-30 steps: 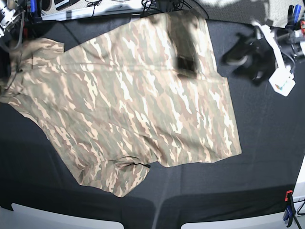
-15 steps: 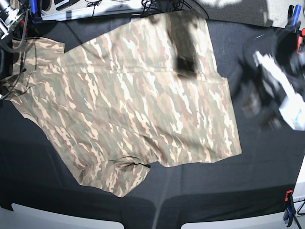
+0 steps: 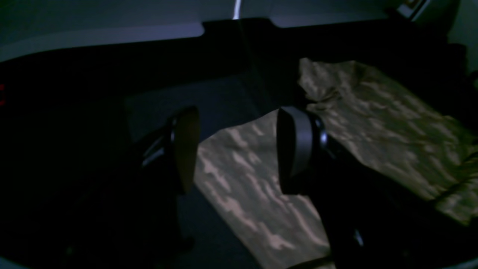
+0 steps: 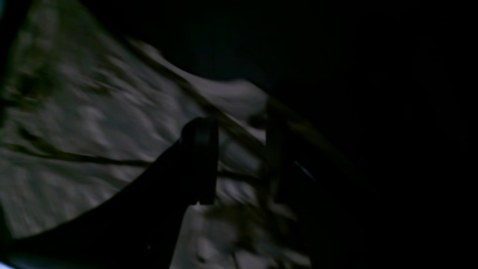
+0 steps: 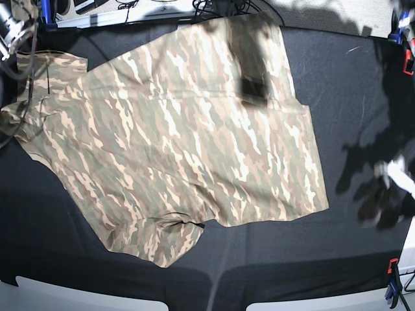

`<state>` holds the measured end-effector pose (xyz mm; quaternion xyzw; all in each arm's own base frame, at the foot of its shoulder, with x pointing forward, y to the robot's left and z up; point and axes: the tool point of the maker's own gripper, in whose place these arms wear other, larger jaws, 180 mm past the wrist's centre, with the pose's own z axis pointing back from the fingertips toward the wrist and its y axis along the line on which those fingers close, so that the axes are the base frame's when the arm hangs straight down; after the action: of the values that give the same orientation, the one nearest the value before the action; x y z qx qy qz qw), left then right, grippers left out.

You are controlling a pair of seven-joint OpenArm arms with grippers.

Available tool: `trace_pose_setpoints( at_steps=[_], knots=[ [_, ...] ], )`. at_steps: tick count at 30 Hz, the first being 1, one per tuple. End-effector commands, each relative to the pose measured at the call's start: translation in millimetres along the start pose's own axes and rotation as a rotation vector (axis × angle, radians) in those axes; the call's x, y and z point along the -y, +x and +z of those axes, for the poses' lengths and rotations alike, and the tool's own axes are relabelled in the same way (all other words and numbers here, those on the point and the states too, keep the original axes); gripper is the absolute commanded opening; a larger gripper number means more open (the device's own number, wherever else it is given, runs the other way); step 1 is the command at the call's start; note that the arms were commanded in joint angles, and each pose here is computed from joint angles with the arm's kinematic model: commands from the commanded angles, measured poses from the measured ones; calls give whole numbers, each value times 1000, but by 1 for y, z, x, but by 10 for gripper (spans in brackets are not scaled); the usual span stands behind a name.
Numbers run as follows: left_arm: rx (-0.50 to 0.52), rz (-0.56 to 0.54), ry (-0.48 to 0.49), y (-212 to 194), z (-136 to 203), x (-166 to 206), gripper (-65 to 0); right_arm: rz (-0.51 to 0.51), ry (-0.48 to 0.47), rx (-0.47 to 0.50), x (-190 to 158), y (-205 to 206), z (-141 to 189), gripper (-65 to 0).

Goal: Layout the t-shirt on the table in an organized manner, then fold the t-shirt properly
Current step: 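Drag the shirt with the right gripper away from the left gripper, releasing left, then lower both grippers and grasp the shirt's hem corners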

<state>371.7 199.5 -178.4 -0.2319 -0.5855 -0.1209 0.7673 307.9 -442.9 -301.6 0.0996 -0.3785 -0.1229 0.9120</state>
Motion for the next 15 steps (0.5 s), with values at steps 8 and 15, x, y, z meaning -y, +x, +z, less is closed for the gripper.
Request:
trace_pose_setpoints(
  at_steps=[8,15],
  knots=[
    [-15,-76,-140,8,-28,41,-350,11,96,171,-35,59,-3,-440],
    [-97,-77,71,-28,-80,4,-350,115,105,94,-64,57,-32,-440]
  ],
)
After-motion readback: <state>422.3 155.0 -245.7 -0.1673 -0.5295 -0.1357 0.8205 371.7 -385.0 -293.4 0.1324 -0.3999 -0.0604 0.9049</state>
